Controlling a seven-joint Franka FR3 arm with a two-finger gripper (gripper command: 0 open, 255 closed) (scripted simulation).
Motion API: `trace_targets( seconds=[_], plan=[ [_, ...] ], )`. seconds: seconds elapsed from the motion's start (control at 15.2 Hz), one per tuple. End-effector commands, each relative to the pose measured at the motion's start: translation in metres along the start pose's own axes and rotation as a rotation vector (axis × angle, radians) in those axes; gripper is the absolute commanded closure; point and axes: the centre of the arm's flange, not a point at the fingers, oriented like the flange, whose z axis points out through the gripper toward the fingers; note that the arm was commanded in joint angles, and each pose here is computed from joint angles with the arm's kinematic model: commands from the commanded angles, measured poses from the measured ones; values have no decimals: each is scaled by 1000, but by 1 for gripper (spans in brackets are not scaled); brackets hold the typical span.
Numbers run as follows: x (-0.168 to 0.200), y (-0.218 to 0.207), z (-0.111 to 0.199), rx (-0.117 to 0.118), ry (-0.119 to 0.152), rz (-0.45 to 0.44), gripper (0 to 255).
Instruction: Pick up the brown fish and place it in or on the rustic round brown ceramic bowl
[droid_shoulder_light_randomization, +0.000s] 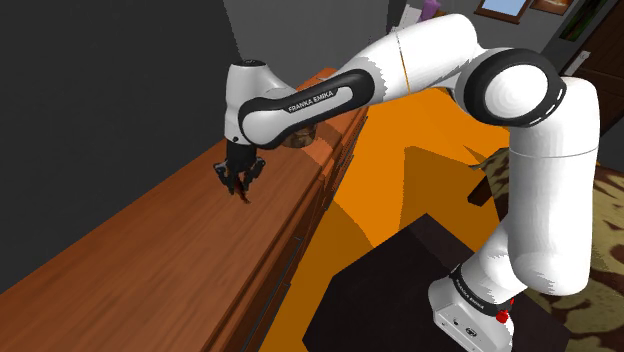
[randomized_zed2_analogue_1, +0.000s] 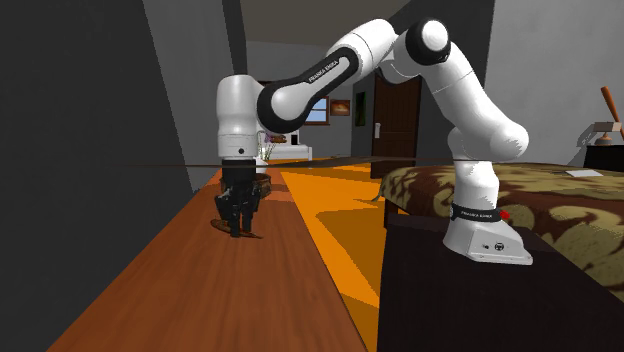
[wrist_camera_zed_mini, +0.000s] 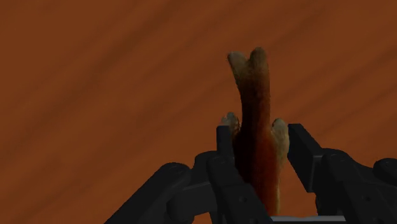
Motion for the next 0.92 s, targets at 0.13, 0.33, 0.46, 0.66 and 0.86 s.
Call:
trace_targets(
  seconds=[0.13,0.33,0.46,0.66,0.86],
  plan=[
    [-2,-3,4,0,-6,-4,255],
    [-1,-3,5,0,-6,-4,255],
    [-2,-2,4,0,-6,-4,255],
    [-3,-4,-12,0,-6,-4,255],
    [-4,-5,-28,0,-6,-4,255]
  ],
)
